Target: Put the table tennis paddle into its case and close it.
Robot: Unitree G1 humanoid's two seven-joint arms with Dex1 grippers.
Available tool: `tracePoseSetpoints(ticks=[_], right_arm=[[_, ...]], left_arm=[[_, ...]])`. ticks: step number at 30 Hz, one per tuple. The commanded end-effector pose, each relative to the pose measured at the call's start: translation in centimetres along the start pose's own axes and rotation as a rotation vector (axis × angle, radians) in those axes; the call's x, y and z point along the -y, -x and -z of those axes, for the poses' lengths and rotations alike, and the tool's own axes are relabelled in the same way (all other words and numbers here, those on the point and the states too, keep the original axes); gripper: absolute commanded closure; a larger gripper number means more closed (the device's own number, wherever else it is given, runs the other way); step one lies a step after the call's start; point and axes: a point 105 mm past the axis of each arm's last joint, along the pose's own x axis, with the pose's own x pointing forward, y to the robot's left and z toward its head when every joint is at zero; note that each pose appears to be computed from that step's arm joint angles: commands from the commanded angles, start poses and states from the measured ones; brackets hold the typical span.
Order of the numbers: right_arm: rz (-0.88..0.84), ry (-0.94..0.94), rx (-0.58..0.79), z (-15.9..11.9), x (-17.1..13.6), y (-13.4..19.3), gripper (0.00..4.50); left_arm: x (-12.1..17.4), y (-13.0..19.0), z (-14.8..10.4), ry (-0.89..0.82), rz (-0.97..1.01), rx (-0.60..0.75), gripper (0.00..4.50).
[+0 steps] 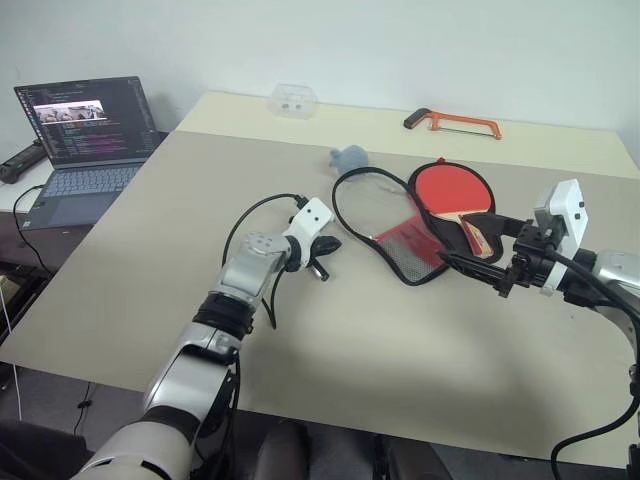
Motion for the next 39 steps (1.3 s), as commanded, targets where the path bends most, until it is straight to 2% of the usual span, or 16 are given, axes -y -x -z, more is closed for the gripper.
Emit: tracePoseSetpoints(ticks=[1, 10, 16, 19, 22, 28, 32, 37, 39], right_arm=[[-0.040, 0.030, 0.021, -0.8, -1.1, 0.1, 0.00], [0.014, 0.041, 0.015, -0.8, -0.8, 0.6, 0.00], [0.073, 0.049, 0.027, -1.1, -0.6, 1.2, 0.00], [0.108, 0.049, 0.026, -1.1, -0.8, 1.8, 0.00], [0.139, 0.047, 0.029, -1.2, -0.8, 2.1, 0.00], [0.210, 0.048, 0.047, -1.6, -0.6, 2.7, 0.00], [0.232, 0.055, 0.052, -1.9, -0.6, 2.8, 0.00], [0.272, -0.010, 0.034, -1.4, 0.2, 3.0, 0.00], [0.365, -0.071, -0.002, -0.1, 2.0, 2.8, 0.00]], left_arm=[[-0.2, -1.2, -0.5, -0.026, -0.031, -0.007, 4.47], [1.2, -3.8, -5.0, -0.051, -0.001, 0.121, 4.47], [2.9, -5.2, -10.5, -0.091, -0.007, 0.281, 4.47], [3.9, -5.6, -14.2, -0.090, -0.029, 0.378, 4.47], [5.0, -6.0, -16.0, -0.086, -0.040, 0.409, 4.47], [8.4, -7.7, -16.7, -0.100, -0.037, 0.376, 4.47], [10.8, -9.0, -14.9, -0.149, -0.017, 0.306, 4.47], [9.1, -8.0, -15.9, -0.099, -0.014, 0.392, 4.47], [7.9, -6.8, -16.3, -0.050, 0.062, 0.448, 4.47]])
